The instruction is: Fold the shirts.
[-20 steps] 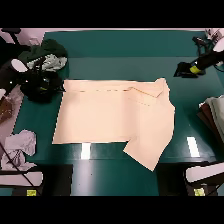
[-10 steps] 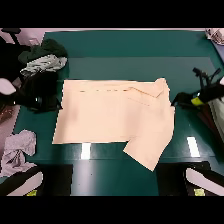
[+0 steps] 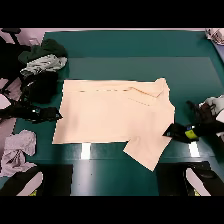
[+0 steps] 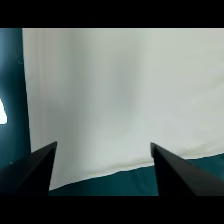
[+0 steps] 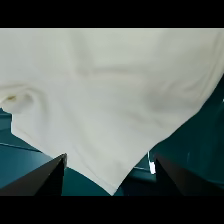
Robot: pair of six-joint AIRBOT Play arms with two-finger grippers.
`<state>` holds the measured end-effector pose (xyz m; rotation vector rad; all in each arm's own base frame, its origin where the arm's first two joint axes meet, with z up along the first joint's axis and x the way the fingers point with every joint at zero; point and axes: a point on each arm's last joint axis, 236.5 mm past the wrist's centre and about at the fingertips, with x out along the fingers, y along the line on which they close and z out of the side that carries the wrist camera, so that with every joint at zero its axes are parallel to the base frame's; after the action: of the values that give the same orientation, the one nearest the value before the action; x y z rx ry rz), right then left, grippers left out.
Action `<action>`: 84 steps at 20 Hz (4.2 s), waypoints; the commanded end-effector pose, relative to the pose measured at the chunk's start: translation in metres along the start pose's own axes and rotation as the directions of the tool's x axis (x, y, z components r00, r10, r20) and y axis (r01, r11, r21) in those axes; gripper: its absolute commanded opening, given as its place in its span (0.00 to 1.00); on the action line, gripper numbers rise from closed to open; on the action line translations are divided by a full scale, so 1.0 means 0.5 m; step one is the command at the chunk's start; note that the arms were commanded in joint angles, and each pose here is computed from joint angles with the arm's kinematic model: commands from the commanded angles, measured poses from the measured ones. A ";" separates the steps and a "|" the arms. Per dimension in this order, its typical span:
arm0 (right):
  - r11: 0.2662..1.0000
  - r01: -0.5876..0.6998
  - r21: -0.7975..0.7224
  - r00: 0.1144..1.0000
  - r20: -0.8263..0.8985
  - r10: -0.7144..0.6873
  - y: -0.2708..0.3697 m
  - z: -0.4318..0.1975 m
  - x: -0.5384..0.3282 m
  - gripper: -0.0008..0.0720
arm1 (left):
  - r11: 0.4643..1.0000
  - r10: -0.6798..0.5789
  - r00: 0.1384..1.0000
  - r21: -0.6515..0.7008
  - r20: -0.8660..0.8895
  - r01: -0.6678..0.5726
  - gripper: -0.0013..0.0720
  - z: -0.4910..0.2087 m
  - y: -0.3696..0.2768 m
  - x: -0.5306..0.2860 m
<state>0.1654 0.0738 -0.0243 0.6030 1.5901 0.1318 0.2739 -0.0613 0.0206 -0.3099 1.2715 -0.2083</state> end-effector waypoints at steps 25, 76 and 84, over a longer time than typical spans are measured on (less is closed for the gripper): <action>0.920 -0.082 0.384 0.996 0.010 0.085 -0.038 -0.106 0.137 0.85 | 1.000 -0.020 0.995 -0.013 0.101 0.022 0.99 0.044 -0.010 -0.004; 0.959 -0.258 0.116 0.951 0.207 0.231 0.118 -0.012 0.053 0.03 | 0.998 0.031 0.954 -0.047 -0.297 -0.047 0.57 -0.177 0.080 0.152; 0.963 -0.268 -0.021 0.931 0.253 0.265 0.162 0.009 -0.013 0.03 | 0.991 -0.016 0.980 -0.135 -0.200 -0.011 0.05 -0.083 0.019 0.065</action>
<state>0.1850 0.1377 -0.0052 0.8712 1.3083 0.1767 0.2331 -0.0646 -0.0487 -0.3526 1.5235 -0.1944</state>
